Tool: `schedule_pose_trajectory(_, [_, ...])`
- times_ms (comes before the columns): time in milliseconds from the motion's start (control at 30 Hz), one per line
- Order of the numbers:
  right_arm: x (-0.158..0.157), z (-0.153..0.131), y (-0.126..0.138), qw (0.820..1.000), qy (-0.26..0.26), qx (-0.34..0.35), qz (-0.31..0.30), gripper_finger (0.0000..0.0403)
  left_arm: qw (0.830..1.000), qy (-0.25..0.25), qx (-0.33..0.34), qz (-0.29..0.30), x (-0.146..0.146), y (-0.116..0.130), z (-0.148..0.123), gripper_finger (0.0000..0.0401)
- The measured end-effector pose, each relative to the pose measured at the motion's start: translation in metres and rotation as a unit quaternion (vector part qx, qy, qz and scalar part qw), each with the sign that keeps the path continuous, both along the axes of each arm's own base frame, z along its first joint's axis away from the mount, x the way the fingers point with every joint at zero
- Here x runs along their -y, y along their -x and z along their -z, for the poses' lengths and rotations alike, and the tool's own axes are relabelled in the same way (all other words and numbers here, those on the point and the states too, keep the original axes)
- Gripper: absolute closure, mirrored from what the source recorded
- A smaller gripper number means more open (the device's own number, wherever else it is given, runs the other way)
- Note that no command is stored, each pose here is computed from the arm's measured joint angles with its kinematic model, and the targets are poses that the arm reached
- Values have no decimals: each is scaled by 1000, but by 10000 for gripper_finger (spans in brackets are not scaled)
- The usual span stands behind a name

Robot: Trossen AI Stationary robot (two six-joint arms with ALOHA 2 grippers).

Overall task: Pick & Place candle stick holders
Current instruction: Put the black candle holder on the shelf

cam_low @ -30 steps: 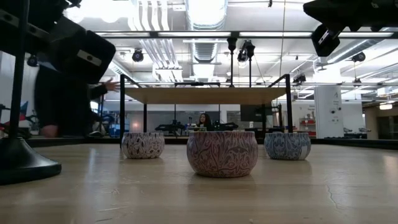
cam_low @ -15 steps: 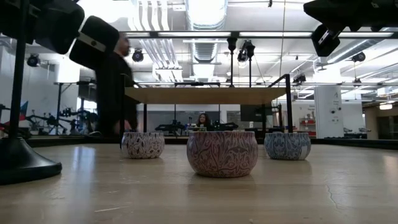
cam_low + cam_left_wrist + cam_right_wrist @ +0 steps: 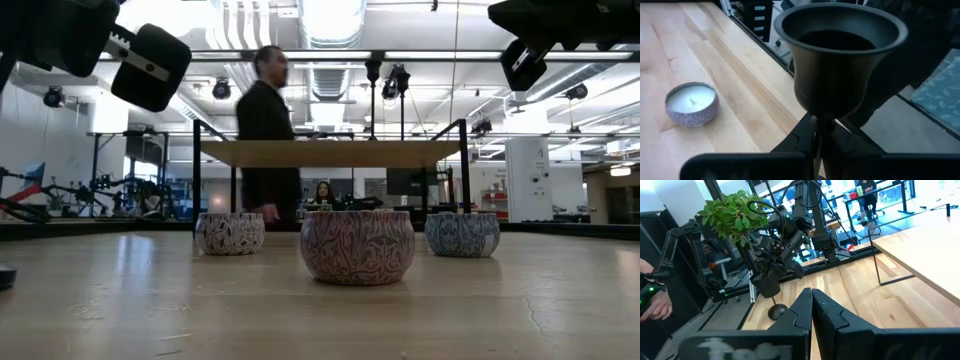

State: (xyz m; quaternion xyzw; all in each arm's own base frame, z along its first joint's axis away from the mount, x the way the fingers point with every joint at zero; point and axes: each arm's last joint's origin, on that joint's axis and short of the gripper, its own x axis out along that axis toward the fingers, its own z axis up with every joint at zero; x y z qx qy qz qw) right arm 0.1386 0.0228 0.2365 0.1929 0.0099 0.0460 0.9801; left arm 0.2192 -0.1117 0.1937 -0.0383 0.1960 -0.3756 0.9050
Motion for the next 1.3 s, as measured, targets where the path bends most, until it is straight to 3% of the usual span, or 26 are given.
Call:
schedule_pose_trajectory(367, [0, 0, 0, 1000, 4, 0, 0, 394, 999, 11, 8, -45, -7, 2, -10, 386])
schedule_pose_trajectory(533, [0, 0, 0, 1000, 4, 0, 0, 394, 994, 8, 39, -99, -20, 3, -33, 386])
schedule_pose_trajectory(733, [0, -1, 0, 1000, 28, 7, 3, 394, 980, -60, 57, -182, -44, 4, -65, 386])
schedule_pose_trajectory(967, [1, -1, 0, 999, 41, 10, 12, 394, 959, -42, 103, -262, -74, -4, -101, 386])
schedule_pose_trajectory(1300, [1, -42, -11, 988, 149, -9, 50, 394, 933, -54, 143, -326, -103, -31, -145, 386])
